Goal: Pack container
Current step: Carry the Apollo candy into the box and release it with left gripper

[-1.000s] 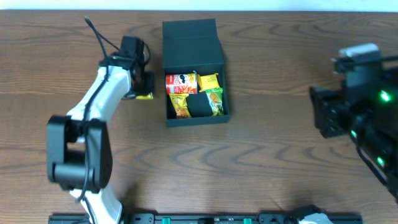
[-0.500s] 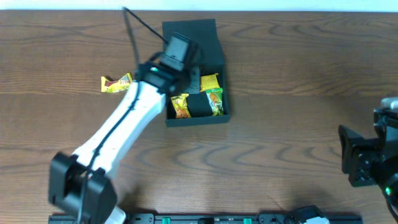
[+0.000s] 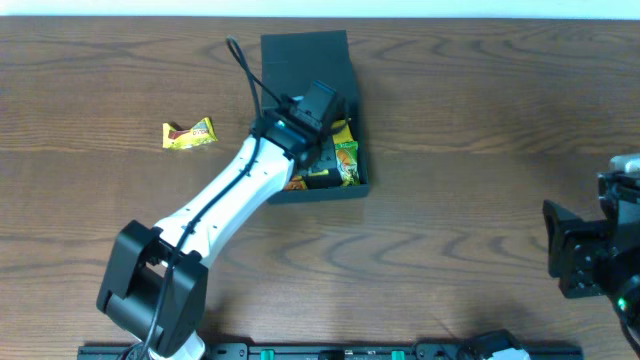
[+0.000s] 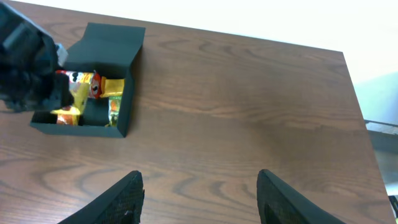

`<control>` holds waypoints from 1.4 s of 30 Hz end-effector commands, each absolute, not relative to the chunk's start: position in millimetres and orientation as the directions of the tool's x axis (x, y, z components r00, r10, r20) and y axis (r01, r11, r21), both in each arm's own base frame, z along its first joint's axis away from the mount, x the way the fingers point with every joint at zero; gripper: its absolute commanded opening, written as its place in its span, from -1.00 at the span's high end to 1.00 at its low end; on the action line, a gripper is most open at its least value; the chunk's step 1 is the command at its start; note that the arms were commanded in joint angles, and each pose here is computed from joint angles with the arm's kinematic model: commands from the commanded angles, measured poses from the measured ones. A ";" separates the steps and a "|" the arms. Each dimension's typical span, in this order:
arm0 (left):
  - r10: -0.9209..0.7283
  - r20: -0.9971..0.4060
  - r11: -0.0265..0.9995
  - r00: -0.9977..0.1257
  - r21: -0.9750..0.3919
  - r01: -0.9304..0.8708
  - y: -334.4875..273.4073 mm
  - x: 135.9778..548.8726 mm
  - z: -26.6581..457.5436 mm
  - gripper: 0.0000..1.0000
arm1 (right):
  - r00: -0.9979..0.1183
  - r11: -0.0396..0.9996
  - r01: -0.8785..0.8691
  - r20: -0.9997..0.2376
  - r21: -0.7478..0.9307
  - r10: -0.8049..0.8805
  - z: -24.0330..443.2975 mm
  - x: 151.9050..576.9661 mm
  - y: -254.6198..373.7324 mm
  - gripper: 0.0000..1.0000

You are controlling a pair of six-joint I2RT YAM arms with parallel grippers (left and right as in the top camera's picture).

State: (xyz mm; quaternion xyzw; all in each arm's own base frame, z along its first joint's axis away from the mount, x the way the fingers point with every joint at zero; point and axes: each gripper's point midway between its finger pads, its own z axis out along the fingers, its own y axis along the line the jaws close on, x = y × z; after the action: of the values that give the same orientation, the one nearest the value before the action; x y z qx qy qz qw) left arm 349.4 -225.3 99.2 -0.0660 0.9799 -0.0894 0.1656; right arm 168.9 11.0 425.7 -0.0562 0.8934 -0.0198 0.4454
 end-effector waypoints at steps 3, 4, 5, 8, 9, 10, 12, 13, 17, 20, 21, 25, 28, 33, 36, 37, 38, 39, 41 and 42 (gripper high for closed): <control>-0.185 -0.293 0.970 -0.938 -0.207 -0.126 -223.7 336.3 79.3 0.88 | -0.597 0.994 -0.064 -0.795 -0.085 -0.106 426.7 169.2 8.3 -0.17; -0.186 -0.292 0.970 -0.938 -0.206 -0.129 -222.5 336.1 77.4 0.88 | -0.597 0.994 -0.064 -0.795 -0.085 -0.106 426.8 169.2 8.3 -0.18; -0.185 -0.289 0.971 -0.939 -0.201 -0.130 -221.1 335.0 75.5 0.88 | -0.596 0.994 -0.064 -0.796 -0.085 -0.106 426.8 169.3 8.3 -0.17; -0.149 -0.293 0.978 -0.944 -0.186 -0.096 -220.2 333.6 73.6 0.88 | -0.596 0.994 -0.064 -0.796 -0.085 -0.106 427.0 169.4 8.3 -0.18; -0.143 -0.294 0.979 -0.945 -0.185 -0.091 -220.3 333.5 73.4 0.88 | -0.594 0.994 -0.064 -0.797 -0.084 -0.106 427.3 169.7 8.4 -0.18; -0.129 -0.301 0.980 -0.945 -0.183 -0.075 -220.8 334.6 73.9 0.88 | -0.593 0.994 -0.063 -0.798 -0.084 -0.105 427.7 169.9 8.5 -0.17; -0.081 -0.315 0.982 -0.946 -0.189 -0.021 -225.3 336.6 75.3 0.88 | -0.592 0.994 -0.063 -0.799 -0.084 -0.105 427.9 170.0 8.5 -0.17; -0.064 -0.318 0.981 -0.946 -0.191 -0.002 -227.0 336.9 75.7 0.88 | -0.592 0.994 -0.063 -0.799 -0.084 -0.105 427.9 170.0 8.5 -0.17; -0.027 -0.322 0.984 -0.946 -0.178 0.032 -226.5 337.7 73.4 0.88 | -0.591 0.995 -0.063 -0.800 -0.083 -0.104 428.3 170.4 8.6 -0.17; -0.034 -0.317 0.984 -0.948 -0.176 0.024 -223.2 336.9 66.7 0.88 | -0.591 0.995 -0.063 -0.800 -0.083 -0.104 428.3 170.4 8.6 -0.17; -0.036 -0.315 0.984 -0.948 -0.176 0.021 -222.3 336.1 63.7 0.88 | -0.591 0.995 -0.063 -0.800 -0.083 -0.104 428.3 170.4 8.6 -0.17; -0.056 -0.303 0.983 -0.951 -0.184 0.001 -220.7 332.8 57.1 0.88 | -0.590 0.995 -0.063 -0.801 -0.083 -0.104 428.5 170.5 8.6 -0.18; -0.062 -0.307 0.982 -0.950 -0.188 -0.003 -220.9 334.3 57.6 0.88 | -0.586 0.995 -0.063 -0.804 -0.082 -0.103 429.4 171.2 8.8 -0.17; -0.064 -0.314 0.981 -0.947 -0.193 -0.002 -221.8 336.5 58.4 0.70 | -0.586 0.995 -0.063 -0.804 -0.082 -0.103 429.4 171.2 8.8 -0.17; -0.064 -0.314 0.981 -0.947 -0.193 -0.002 -221.8 336.4 58.4 0.01 | -0.585 0.995 -0.063 -0.805 -0.082 -0.103 429.8 171.4 8.9 -0.16; -0.064 -0.315 0.981 -0.947 -0.194 -0.002 -222.0 336.5 58.5 0.01 | -0.585 0.995 -0.063 -0.805 -0.082 -0.103 429.8 171.4 8.9 -0.16; -0.064 -0.315 0.981 -0.947 -0.194 -0.002 -222.0 336.5 58.5 0.01 | -0.585 0.995 -0.063 -0.804 -0.082 -0.103 429.7 171.4 8.8 -0.17; -0.064 -0.316 0.981 -0.947 -0.195 -0.001 -222.2 336.8 59.0 0.01 | -0.585 0.995 -0.063 -0.804 -0.082 -0.103 429.7 171.4 8.8 -0.16; -0.065 -0.323 0.979 -0.944 -0.205 0.002 -224.4 338.7 63.7 0.01 | -0.585 0.995 -0.063 -0.805 -0.082 -0.103 429.8 171.4 8.9 -0.17; -0.068 -0.330 0.976 -0.942 -0.218 0.006 -226.7 340.2 68.6 0.02 | -0.585 0.995 -0.063 -0.805 -0.082 -0.103 429.8 171.4 8.9 -0.17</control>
State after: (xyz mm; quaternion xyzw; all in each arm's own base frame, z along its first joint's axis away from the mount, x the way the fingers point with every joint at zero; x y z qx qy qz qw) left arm 337.3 -224.5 57.5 -0.0130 0.9822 -0.0957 0.1611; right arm 170.6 11.4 428.0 -0.0552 0.8909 -0.0186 0.4505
